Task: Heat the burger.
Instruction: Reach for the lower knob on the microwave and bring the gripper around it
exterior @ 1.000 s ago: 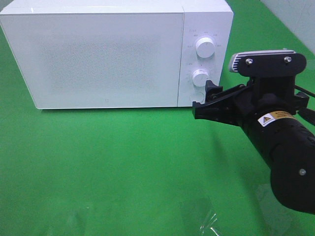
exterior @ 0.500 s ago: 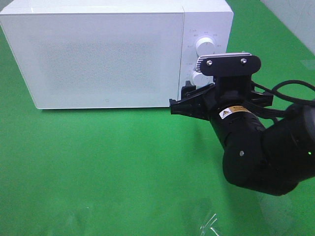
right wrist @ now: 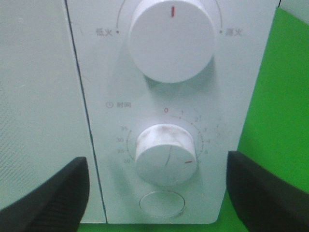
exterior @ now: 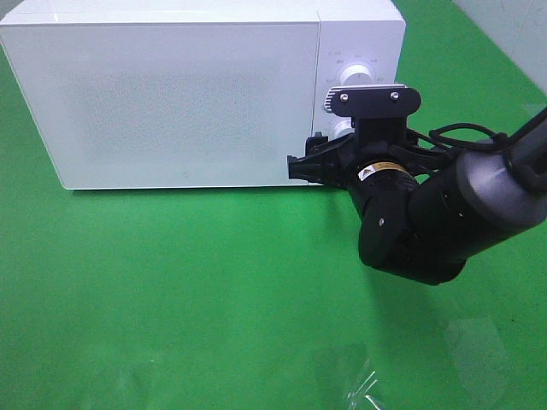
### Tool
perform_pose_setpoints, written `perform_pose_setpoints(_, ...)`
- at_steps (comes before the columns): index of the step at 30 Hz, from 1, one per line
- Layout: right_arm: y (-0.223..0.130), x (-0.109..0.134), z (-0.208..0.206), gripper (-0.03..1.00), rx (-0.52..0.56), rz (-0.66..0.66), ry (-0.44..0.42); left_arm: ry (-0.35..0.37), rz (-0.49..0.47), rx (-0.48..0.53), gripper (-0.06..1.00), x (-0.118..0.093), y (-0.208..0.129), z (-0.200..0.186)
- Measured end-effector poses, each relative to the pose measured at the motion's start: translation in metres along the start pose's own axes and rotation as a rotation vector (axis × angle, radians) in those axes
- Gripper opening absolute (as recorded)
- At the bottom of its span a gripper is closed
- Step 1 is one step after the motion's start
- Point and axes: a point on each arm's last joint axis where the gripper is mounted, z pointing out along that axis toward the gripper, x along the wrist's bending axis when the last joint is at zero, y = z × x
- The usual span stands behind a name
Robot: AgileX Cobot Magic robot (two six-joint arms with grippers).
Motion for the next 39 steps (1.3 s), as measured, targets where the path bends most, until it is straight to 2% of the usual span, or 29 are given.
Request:
perform_pose_setpoints(20,-0.005,0.000,0.030,0.75,0.015,0.022,-0.005,0.000,0.000,0.000,0.99,0.000,0.000,0.000)
perform_pose_setpoints(27,-0.009,-0.002,0.032,0.75,0.046,0.026,-0.013,0.000,0.000,0.000,0.99,0.000,0.000,0.000)
perform_pose_setpoints(39,-0.002,-0.002,0.030,0.75,0.031,0.035,-0.013,0.000,0.000,0.000,0.99,0.000,0.000,0.000)
